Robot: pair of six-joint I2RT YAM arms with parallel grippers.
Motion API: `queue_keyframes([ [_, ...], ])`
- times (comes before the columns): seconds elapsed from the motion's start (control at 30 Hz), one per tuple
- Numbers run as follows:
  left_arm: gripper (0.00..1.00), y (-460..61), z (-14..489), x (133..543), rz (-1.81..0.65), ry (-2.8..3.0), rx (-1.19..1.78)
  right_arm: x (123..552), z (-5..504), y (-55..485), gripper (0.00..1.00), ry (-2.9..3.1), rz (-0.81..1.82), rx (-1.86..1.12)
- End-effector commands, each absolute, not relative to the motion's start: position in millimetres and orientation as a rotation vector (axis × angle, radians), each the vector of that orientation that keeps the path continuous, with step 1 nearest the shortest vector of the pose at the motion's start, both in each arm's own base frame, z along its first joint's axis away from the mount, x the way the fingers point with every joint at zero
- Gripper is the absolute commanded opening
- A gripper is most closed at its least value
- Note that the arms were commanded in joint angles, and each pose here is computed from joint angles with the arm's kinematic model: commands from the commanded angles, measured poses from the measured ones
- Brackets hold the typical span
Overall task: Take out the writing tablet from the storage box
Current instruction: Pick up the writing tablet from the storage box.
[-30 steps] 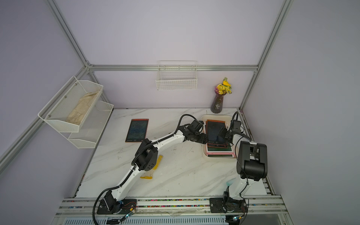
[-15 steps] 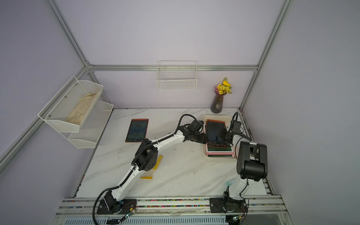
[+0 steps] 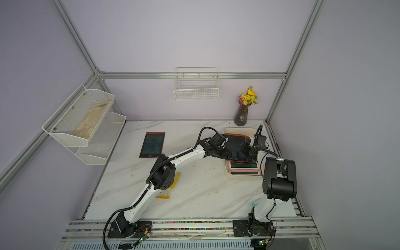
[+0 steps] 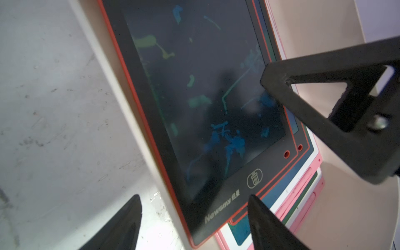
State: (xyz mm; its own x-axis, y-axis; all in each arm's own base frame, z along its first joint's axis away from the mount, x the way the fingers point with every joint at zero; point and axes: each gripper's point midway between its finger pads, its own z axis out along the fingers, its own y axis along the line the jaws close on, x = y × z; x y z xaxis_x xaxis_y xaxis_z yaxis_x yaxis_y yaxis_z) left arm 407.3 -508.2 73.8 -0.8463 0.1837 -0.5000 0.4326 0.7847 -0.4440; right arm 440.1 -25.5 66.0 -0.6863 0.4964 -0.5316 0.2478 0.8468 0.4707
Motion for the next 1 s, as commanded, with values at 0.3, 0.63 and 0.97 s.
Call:
queue_keyframes([
  [0.3,0.76,-526,90,406,-0.862,2.491,0.464,425,62,13,0.66,2.39,0.684,0.445],
  [0.63,0.75,-528,87,405,-0.869,2.496,0.473,426,76,30,0.64,2.354,0.803,0.397],
  [0.97,0.75,-530,86,405,-0.878,2.494,0.471,424,54,24,0.62,2.432,0.673,0.424],
])
